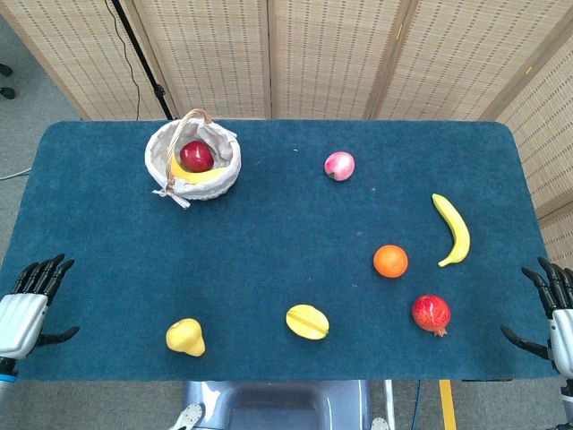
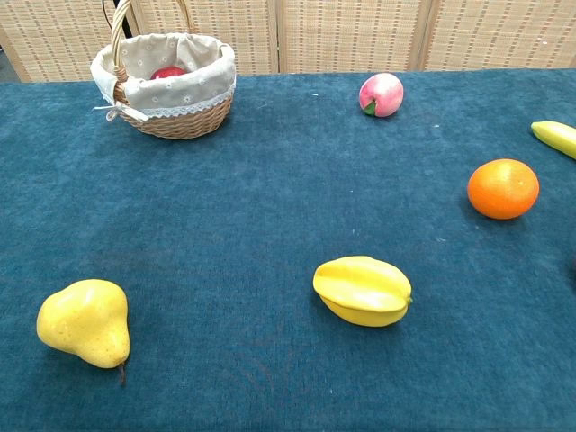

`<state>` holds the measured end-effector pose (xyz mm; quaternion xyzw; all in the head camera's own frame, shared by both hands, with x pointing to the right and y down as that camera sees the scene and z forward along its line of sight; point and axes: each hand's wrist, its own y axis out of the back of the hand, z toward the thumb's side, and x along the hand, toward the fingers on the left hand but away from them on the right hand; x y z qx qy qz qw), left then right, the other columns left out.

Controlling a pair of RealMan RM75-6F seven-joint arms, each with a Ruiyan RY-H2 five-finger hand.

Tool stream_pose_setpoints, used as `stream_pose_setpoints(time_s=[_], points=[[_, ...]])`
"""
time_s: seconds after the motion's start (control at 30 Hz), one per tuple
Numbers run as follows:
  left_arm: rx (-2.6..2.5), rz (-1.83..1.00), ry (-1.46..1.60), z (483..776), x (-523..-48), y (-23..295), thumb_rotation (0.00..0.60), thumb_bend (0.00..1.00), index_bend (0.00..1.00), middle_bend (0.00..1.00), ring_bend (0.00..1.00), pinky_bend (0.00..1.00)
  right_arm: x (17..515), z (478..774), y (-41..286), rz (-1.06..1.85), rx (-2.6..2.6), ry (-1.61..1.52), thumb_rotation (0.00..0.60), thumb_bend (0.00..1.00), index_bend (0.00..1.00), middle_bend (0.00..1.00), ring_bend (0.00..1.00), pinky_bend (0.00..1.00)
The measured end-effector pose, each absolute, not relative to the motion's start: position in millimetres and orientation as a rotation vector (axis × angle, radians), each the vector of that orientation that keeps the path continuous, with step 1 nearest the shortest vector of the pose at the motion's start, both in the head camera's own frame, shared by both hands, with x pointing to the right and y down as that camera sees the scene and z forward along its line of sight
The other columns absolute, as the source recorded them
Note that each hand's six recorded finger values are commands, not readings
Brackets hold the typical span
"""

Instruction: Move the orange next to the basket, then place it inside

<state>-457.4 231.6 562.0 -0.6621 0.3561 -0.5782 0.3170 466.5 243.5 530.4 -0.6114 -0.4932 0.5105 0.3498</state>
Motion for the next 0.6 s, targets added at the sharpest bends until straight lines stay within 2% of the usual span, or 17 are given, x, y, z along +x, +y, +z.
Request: stream_pose_setpoints(time_s=[0.43, 0.6], points=[[-1.744, -1.525, 0.951, 561.4, -460.6, 231.1, 0.6, 0.0, 0.0, 0.0, 0.0, 0.0, 464.2, 534.7, 239.6, 1.319, -1.601, -1.275, 0.6, 0.0, 0.12, 0.05, 0.0, 0.0], [-1.746, -1.522, 0.97, 559.6, -463.7, 229.7, 0.6, 0.0, 0.0, 0.0, 0.0, 0.0, 449.8, 548.5, 232.1, 1.309, -1.662, -1.231, 0.6, 0.0, 0.11, 0.05, 0.0, 0.0]])
